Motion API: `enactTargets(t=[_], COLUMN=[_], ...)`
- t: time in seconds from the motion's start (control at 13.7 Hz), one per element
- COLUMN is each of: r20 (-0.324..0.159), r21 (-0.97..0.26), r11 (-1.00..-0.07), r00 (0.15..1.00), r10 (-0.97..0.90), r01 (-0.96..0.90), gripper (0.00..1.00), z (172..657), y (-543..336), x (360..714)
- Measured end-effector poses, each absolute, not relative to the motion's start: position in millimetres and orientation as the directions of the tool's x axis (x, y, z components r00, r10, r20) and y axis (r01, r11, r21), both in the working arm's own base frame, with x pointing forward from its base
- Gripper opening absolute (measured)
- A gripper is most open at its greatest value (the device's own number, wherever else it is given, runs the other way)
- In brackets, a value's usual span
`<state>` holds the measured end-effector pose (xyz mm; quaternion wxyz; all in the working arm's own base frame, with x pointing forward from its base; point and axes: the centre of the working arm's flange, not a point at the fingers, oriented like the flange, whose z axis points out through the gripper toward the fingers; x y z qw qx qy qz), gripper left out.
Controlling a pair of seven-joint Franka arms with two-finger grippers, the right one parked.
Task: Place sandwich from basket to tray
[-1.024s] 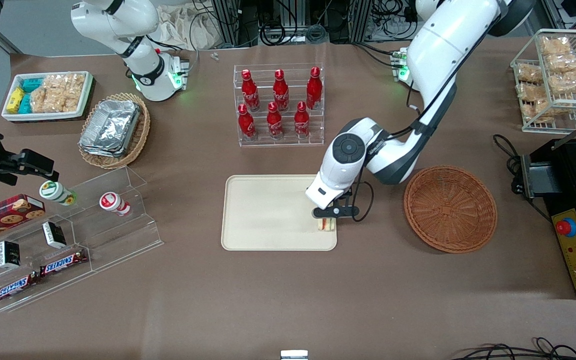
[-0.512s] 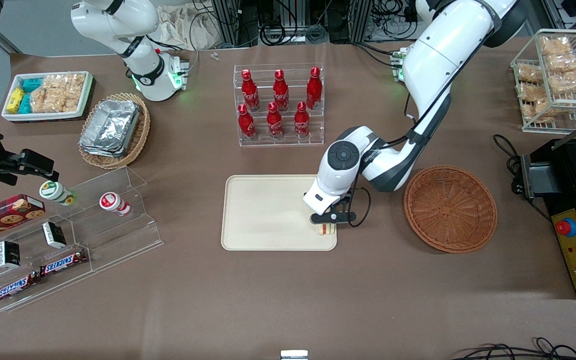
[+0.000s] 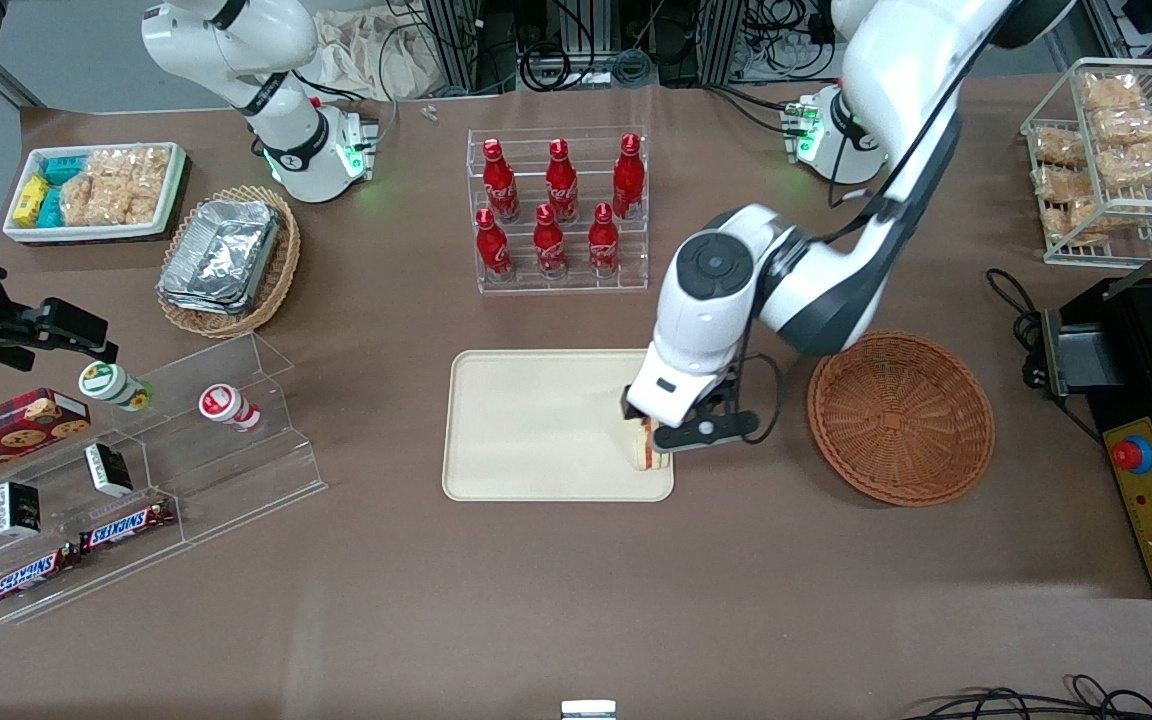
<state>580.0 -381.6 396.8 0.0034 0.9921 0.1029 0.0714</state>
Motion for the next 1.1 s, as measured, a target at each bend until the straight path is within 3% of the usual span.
enactTargets(t=[0.29, 0.59, 0.8, 1.1], r20=[0.149, 0.015, -0.084, -0.119], r21=[0.007, -0.025, -0.018, -0.029], r11=[-0.964, -0.981, -0.996, -0.999], r00=[0.953, 0.982, 0.993, 0.992], r10=[0.262, 0.189, 0.085, 0.04], r01=[0.264, 0.19, 0.083, 0.037], gripper=[1.0, 1.0, 1.0, 1.0], z=[431, 445, 487, 551], y=[-345, -294, -240, -130], x=[599, 611, 606, 597])
